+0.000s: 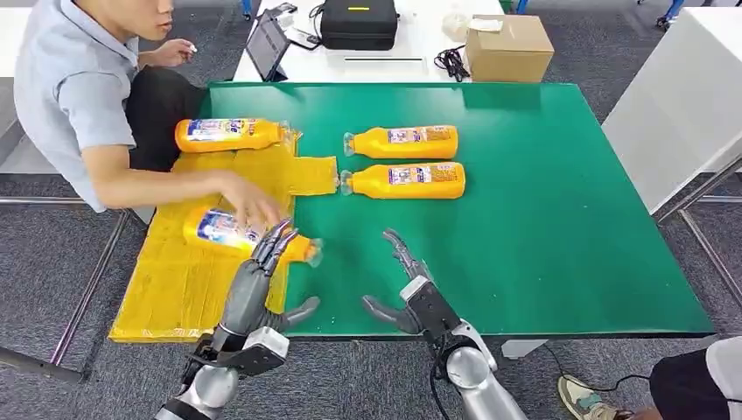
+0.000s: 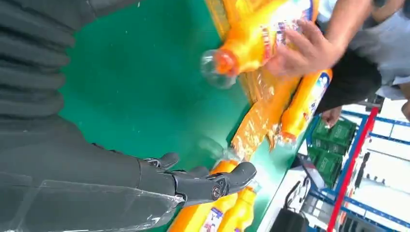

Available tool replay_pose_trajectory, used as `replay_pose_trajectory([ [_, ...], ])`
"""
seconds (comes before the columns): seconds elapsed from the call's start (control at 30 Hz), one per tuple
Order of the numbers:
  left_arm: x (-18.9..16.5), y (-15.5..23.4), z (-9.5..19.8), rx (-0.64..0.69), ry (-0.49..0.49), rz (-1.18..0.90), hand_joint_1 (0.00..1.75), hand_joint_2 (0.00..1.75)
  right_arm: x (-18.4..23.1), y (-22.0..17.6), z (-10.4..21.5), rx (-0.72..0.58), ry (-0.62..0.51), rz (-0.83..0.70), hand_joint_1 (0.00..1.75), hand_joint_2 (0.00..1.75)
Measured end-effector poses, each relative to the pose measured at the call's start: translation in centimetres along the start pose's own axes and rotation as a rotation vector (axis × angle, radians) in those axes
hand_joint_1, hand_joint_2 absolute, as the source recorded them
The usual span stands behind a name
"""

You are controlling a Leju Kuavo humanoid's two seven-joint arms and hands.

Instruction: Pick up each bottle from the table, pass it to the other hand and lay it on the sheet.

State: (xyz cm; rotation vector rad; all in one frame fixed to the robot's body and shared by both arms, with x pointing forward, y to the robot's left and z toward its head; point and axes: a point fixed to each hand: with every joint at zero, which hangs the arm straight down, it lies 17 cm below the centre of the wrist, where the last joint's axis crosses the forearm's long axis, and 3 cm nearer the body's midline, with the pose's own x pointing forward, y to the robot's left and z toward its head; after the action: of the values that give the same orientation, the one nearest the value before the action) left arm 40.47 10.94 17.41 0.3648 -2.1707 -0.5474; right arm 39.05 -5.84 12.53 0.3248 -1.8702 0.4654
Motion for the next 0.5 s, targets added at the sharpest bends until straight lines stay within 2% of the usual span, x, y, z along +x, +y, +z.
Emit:
replay_pose_trajectory([
  [0.27, 5.2, 1.1, 0.6, 0.083, -0.041, 0.215, 0.0, 1.75, 3.9, -0.9, 0.6, -0.076, -0.122, 0.11, 0.0, 1.75],
  [0.5, 7.1, 1.8, 0.8, 0.109, -0.065, 0.265, 0.0, 1.75, 6.1, -1.2, 0.9, -0.097, -0.174, 0.121, 0.0, 1.75],
])
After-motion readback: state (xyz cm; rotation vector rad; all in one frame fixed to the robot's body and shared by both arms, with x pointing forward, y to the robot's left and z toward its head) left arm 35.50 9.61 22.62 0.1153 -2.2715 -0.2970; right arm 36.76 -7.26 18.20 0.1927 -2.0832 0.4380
